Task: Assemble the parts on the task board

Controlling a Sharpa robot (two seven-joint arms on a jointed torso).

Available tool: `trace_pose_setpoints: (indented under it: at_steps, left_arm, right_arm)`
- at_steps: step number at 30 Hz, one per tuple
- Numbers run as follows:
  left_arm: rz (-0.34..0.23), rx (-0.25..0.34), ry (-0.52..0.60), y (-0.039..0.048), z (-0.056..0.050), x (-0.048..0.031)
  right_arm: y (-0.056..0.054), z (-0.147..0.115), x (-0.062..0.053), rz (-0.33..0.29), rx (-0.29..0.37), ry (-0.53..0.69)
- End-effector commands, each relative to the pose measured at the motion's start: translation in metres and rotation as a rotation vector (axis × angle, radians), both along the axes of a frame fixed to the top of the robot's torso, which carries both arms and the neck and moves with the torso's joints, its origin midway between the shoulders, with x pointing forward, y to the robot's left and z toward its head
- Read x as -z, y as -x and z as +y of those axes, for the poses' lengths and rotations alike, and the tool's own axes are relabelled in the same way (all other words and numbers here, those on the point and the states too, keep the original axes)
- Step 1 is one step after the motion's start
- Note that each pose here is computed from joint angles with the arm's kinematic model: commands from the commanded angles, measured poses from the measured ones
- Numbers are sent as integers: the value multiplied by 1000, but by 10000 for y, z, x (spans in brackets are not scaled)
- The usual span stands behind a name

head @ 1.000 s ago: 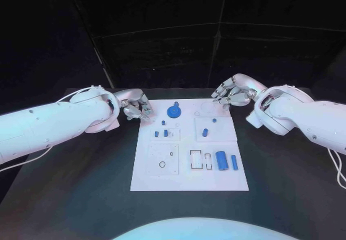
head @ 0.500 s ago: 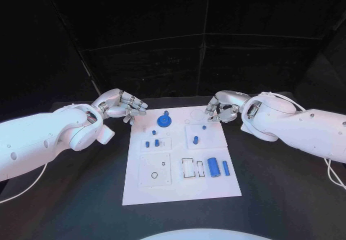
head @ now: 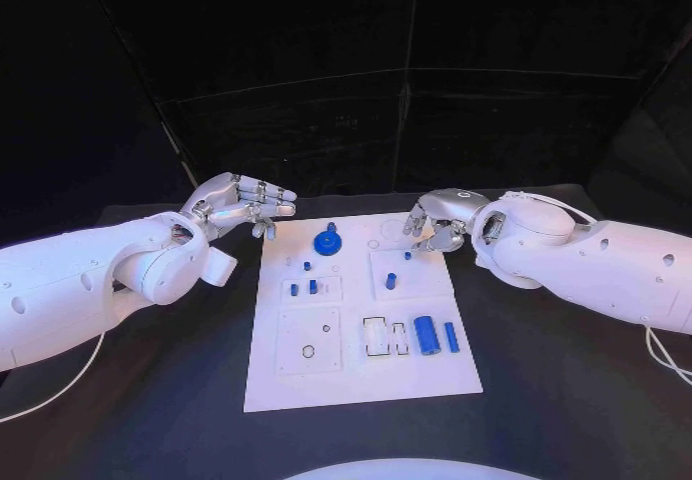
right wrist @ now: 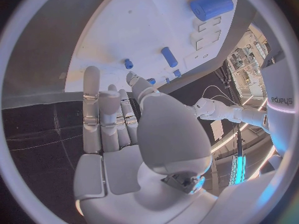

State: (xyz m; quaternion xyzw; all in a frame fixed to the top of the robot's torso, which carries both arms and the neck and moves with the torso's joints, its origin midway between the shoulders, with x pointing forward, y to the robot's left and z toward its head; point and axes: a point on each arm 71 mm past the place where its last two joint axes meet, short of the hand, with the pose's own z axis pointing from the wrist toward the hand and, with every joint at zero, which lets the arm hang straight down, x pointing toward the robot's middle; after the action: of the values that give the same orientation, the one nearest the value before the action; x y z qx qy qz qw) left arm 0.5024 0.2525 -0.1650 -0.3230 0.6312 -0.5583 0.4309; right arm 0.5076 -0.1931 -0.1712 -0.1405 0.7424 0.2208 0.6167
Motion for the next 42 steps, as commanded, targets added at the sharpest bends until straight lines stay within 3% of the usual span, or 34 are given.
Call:
trace_pose_setpoints:
  at_steps: [1,21,42]
  left_arm:
    - [-11,-16,54,-2,7,-29]
    - [-13,-16,67,-4,-11,-33]
    - [-9,-10,68,-5,-18,-25]
  right_arm:
    - [14,31,23,10,-12,46]
    - [34,120,174,65,-31,82]
    - [21,147,254,74,-31,87]
